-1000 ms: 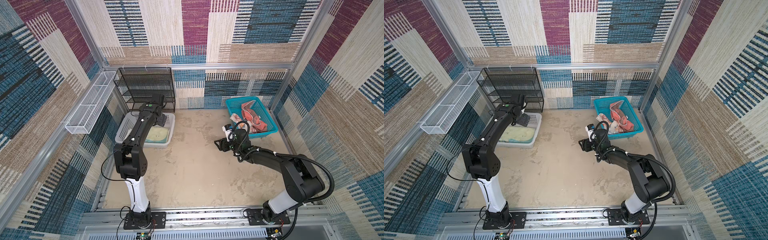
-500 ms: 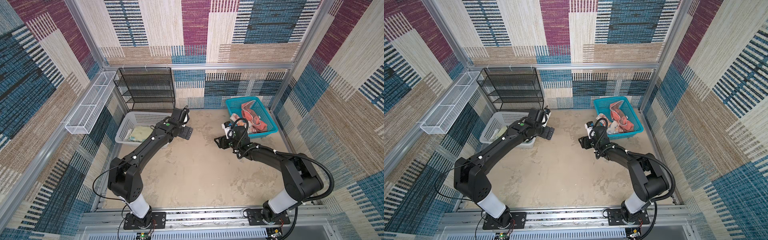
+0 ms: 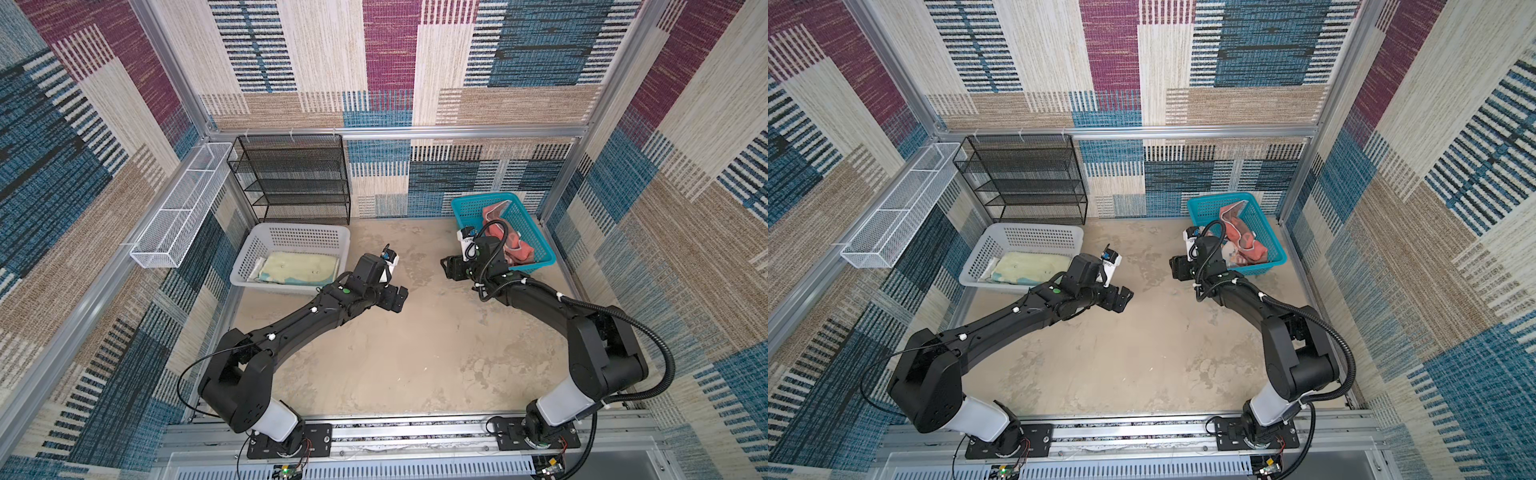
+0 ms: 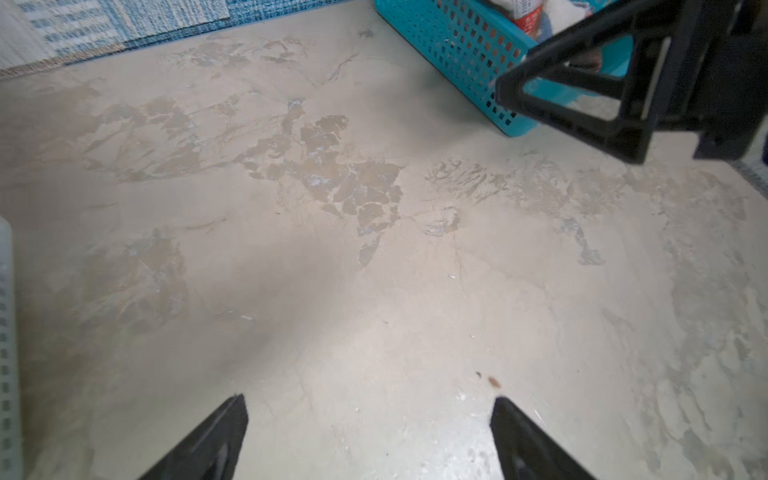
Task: Fold and stack the towels
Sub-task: 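Open the left gripper and draw it back from the white basket, then reach the right gripper into the teal basket and grasp the cream RABBIT towel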
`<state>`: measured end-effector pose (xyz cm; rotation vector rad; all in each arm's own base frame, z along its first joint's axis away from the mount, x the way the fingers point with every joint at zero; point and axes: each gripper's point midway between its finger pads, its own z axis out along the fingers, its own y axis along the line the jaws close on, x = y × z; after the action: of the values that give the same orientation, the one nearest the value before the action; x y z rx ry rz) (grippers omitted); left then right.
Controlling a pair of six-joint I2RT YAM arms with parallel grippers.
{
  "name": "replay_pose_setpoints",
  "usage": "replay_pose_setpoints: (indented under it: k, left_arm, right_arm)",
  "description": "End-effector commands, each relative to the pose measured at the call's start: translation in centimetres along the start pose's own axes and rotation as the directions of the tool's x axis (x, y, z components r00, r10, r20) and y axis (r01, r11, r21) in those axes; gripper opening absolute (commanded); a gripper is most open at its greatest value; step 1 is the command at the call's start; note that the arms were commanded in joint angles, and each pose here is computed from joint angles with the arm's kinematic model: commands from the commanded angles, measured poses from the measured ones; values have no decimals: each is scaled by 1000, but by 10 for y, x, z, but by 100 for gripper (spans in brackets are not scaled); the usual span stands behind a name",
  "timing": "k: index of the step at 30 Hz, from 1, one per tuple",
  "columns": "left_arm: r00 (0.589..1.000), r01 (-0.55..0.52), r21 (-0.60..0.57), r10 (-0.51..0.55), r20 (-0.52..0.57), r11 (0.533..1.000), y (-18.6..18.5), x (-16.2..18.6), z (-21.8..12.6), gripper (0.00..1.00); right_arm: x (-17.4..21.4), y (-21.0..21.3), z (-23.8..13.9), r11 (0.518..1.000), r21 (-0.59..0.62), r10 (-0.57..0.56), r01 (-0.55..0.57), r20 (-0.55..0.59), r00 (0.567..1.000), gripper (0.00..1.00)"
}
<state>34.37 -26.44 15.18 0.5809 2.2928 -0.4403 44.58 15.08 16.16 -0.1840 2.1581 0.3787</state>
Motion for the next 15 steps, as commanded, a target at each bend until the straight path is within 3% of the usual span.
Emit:
replay_pose_setpoints:
  k: [1,7,15]
  left_arm:
    - [998,35,52,-38,50,998,-11,-8,-1,95]
    - [999,29,42,-31,37,999,-11,2,-1,95]
    - [1000,19,25,-20,14,999,-7,13,0,95]
  right_arm:
    - [-18,-29,-10,991,127,35,-41,51,998,79]
    - [-46,-80,-29,951,282,97,-130,128,987,96]
    - [-39,-140,-25,872,421,224,-249,107,969,96]
